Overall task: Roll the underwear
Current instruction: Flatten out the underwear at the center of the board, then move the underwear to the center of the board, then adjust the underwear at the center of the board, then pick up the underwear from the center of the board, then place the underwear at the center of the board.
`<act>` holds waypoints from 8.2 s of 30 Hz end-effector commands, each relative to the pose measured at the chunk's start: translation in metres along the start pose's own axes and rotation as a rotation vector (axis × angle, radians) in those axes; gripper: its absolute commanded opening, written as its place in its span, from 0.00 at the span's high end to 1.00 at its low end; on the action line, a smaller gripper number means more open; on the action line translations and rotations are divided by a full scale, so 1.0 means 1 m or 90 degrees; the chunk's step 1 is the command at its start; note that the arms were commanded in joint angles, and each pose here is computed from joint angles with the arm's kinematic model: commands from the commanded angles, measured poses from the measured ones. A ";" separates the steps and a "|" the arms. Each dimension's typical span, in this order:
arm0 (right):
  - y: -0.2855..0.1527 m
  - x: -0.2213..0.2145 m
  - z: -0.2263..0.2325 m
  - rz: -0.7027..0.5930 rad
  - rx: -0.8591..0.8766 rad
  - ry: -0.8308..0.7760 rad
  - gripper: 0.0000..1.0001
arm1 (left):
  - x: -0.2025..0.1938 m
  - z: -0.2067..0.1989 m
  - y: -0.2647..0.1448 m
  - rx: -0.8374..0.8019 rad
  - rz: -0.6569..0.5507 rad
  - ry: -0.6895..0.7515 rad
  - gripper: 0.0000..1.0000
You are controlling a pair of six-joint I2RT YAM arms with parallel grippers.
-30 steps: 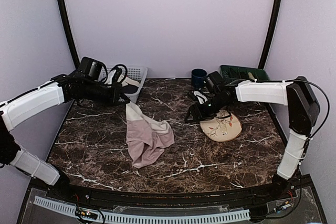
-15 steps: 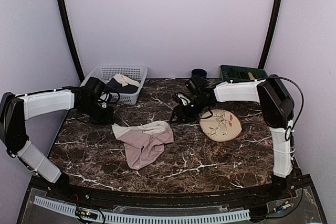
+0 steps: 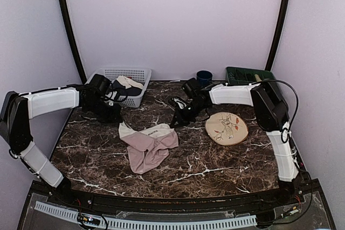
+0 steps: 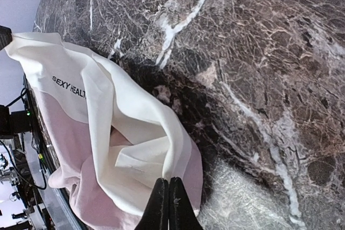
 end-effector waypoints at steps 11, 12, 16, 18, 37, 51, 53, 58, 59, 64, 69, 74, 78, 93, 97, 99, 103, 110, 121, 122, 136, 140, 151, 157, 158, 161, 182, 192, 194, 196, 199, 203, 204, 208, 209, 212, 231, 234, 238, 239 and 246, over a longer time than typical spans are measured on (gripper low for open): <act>-0.132 0.016 0.048 -0.207 0.044 -0.078 1.00 | 0.047 -0.027 -0.077 -0.057 -0.168 0.084 1.00; -0.140 0.015 0.053 -0.219 0.046 -0.088 1.00 | 0.050 -0.030 -0.086 -0.065 -0.185 0.095 1.00; -0.176 0.008 0.076 -0.278 0.057 -0.134 1.00 | 0.056 -0.047 -0.129 -0.113 -0.257 0.146 1.00; -0.197 0.001 0.088 -0.320 0.060 -0.153 1.00 | 0.054 -0.056 -0.153 -0.147 -0.301 0.170 1.00; -0.220 -0.004 0.056 -0.453 -0.111 -0.014 0.87 | 0.086 -0.036 -0.145 -0.016 -0.343 0.088 0.86; -0.146 -0.069 0.013 -0.183 -0.038 0.004 0.27 | -0.012 -0.044 -0.075 -0.080 -0.131 0.144 0.08; -0.128 -0.081 0.013 -0.134 -0.031 -0.006 0.34 | -0.034 -0.060 -0.058 -0.124 -0.089 0.157 0.10; -0.094 -0.102 0.016 -0.045 -0.031 -0.027 0.47 | -0.063 -0.102 -0.024 -0.221 -0.023 0.184 0.21; -0.089 -0.104 0.014 -0.036 -0.034 -0.025 0.49 | -0.067 -0.109 -0.016 -0.226 -0.006 0.188 0.23; -0.073 -0.110 0.005 -0.005 -0.047 -0.014 0.55 | -0.077 -0.132 0.018 -0.222 0.083 0.209 0.32; -0.077 -0.106 0.010 -0.013 -0.047 -0.015 0.55 | -0.083 -0.125 0.056 -0.163 0.157 0.199 0.42; -0.087 -0.101 0.016 -0.019 -0.067 -0.026 0.55 | -0.105 -0.093 0.063 -0.063 0.238 0.194 0.51; -0.093 -0.099 0.019 -0.026 -0.078 -0.032 0.55 | -0.120 -0.032 0.050 0.024 0.276 0.118 0.59; -0.042 -0.029 0.018 -0.031 -0.067 -0.021 0.58 | -0.041 -0.049 -0.012 -0.050 0.102 0.087 0.42; -0.028 -0.016 0.008 -0.034 -0.083 0.006 0.49 | -0.049 -0.049 -0.007 -0.034 0.120 0.093 0.42; -0.020 -0.012 0.003 -0.035 -0.082 0.013 0.49 | -0.052 -0.048 -0.005 -0.030 0.123 0.092 0.42; -0.004 -0.009 -0.012 -0.022 -0.108 0.031 0.47 | -0.055 -0.046 -0.002 -0.025 0.128 0.095 0.42; 0.005 -0.008 -0.010 -0.013 -0.048 0.031 0.69 | -0.053 -0.044 -0.001 -0.012 0.130 0.105 0.42; -0.019 -0.009 0.057 -0.055 0.024 -0.089 1.00 | -0.054 -0.041 0.001 0.005 0.134 0.115 0.42; -0.018 -0.011 0.063 -0.053 0.008 -0.106 1.00 | -0.055 -0.041 0.002 0.006 0.136 0.115 0.42; 0.000 -0.069 0.104 0.095 0.033 -0.216 0.61 | -0.056 -0.040 0.000 0.013 0.149 0.121 0.42; -0.031 -0.040 0.096 0.005 0.073 -0.165 0.62 | -0.054 -0.041 0.001 0.010 0.147 0.120 0.42; -0.021 0.001 0.031 -0.018 -0.017 -0.042 0.63 | -0.050 -0.041 0.004 0.015 0.152 0.123 0.42; -0.002 0.000 0.035 0.021 0.020 -0.034 0.63 | -0.052 -0.040 0.006 0.016 0.155 0.120 0.42; 0.001 0.000 0.036 0.025 0.018 -0.037 0.63 | -0.051 -0.040 0.007 0.016 0.154 0.119 0.42; 0.012 -0.003 0.036 0.042 0.007 -0.041 0.63 | -0.053 -0.040 0.009 0.015 0.157 0.115 0.42; -0.047 0.033 -0.018 -0.069 0.119 0.122 0.65 | -0.050 -0.032 0.011 0.019 0.142 0.078 0.42; -0.071 -0.032 -0.021 -0.016 0.035 0.112 0.48 | -0.063 0.009 -0.008 -0.003 0.092 -0.054 0.42; -0.063 -0.051 -0.019 0.016 0.033 0.114 0.51 | -0.069 0.018 -0.008 -0.004 0.095 -0.084 0.43; -0.057 -0.066 -0.014 0.042 0.035 0.111 0.53 | -0.074 0.025 -0.007 0.002 0.106 -0.109 0.43; -0.046 -0.087 -0.013 0.075 0.017 0.110 0.53 | -0.084 0.034 -0.007 0.029 0.136 -0.138 0.43; -0.034 -0.106 -0.020 0.101 -0.015 0.117 0.50 | -0.101 0.040 -0.007 0.054 0.176 -0.169 0.43; -0.032 -0.107 -0.021 0.101 -0.019 0.118 0.49 | -0.106 0.040 -0.005 0.054 0.188 -0.177 0.44; -0.023 -0.106 -0.027 0.111 -0.018 0.128 0.51 | -0.109 0.040 -0.002 0.050 0.204 -0.191 0.47; -0.020 -0.106 -0.027 0.116 -0.013 0.130 0.52 | -0.111 0.040 0.000 0.053 0.215 -0.197 0.47; -0.014 -0.107 -0.028 0.124 0.000 0.132 0.57 | -0.117 0.040 0.006 0.045 0.231 -0.211 0.49; -0.192 0.004 0.044 -0.174 0.140 0.002 1.00 | 0.048 -0.010 -0.116 -0.099 -0.165 -0.064 1.00; -0.229 0.013 0.049 -0.225 0.136 -0.015 1.00 | 0.062 -0.015 -0.136 -0.101 -0.205 -0.048 1.00; -0.236 -0.001 0.051 -0.212 0.132 -0.023 1.00 | 0.051 -0.028 -0.141 -0.184 -0.212 -0.031 1.00; -0.237 -0.009 0.057 -0.210 0.146 -0.031 1.00 | 0.045 -0.033 -0.146 -0.215 -0.228 -0.021 1.00; -0.249 -0.046 0.075 -0.233 0.177 -0.036 1.00 | 0.016 -0.048 -0.167 -0.306 -0.257 0.005 1.00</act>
Point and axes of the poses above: each gripper's point midway between its finger pads, its own y axis out along the fingers, its own z axis along the line the jaws close on, x = y × z, the point moved 8 cm from there along -y, back along the fingers, and after that the axes turned 10 degrees about y, right-handed, at the moved point
